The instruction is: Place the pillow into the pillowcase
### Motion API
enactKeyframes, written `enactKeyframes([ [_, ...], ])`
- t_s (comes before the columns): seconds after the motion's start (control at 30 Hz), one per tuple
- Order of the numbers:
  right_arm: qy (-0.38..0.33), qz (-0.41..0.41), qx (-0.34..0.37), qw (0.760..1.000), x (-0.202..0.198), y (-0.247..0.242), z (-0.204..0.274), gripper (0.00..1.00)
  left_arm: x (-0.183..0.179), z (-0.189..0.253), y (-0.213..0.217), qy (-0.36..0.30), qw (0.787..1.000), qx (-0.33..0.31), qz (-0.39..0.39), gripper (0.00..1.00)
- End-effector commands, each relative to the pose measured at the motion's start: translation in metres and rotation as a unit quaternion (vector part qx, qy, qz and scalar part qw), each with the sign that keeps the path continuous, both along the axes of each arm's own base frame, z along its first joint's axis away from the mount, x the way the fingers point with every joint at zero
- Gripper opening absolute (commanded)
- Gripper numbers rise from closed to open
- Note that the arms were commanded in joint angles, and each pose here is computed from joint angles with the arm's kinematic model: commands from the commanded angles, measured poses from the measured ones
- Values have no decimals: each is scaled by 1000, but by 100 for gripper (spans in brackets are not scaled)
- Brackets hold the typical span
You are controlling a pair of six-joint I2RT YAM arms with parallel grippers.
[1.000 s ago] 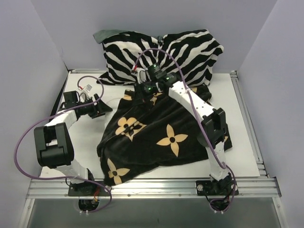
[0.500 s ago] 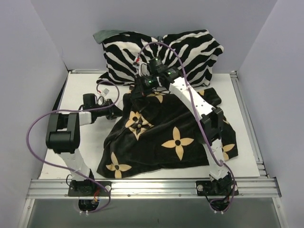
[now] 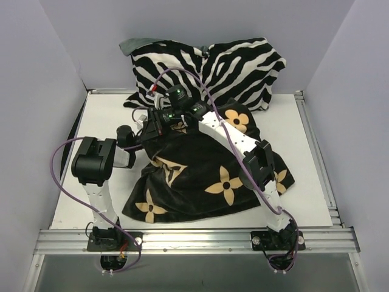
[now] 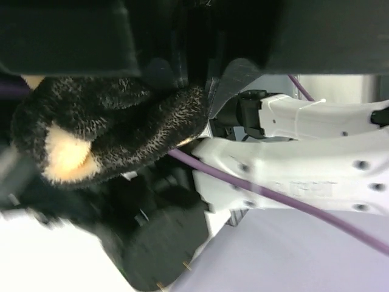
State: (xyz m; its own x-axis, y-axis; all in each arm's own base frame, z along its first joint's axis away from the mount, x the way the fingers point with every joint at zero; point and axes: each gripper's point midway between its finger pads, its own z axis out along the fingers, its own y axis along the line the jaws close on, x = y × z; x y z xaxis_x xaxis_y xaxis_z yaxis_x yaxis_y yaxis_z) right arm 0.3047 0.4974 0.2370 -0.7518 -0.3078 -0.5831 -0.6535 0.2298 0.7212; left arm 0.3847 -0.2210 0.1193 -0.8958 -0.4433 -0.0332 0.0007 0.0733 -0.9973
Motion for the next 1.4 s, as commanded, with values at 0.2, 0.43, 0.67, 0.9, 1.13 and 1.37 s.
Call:
enactKeyframes([
  [0.2, -74, -165, -114, 977, 90, -153, 16, 86, 36, -11, 104, -13, 969, 216, 117, 54],
  [0.43, -147, -268, -338, 890, 146, -297, -45, 64, 17, -22, 123, -40, 942, 325, 71, 57],
  [0.67, -98, -264, -439, 853, 173, -335, -125, 65, 26, -43, 103, -42, 934, 353, 37, 66],
  [0.9, -58, -209, -412, 885, 163, -293, -164, 16, 28, -69, 71, -31, 931, 363, 4, 64],
  [1.13, -97, -91, -215, 968, 101, -152, -71, 10, 12, -52, 15, -37, 973, 224, -27, 24],
  [1.37, -54, -87, -178, 979, 67, -89, -80, 0, 17, -33, 3, -53, 981, 186, -18, 7],
])
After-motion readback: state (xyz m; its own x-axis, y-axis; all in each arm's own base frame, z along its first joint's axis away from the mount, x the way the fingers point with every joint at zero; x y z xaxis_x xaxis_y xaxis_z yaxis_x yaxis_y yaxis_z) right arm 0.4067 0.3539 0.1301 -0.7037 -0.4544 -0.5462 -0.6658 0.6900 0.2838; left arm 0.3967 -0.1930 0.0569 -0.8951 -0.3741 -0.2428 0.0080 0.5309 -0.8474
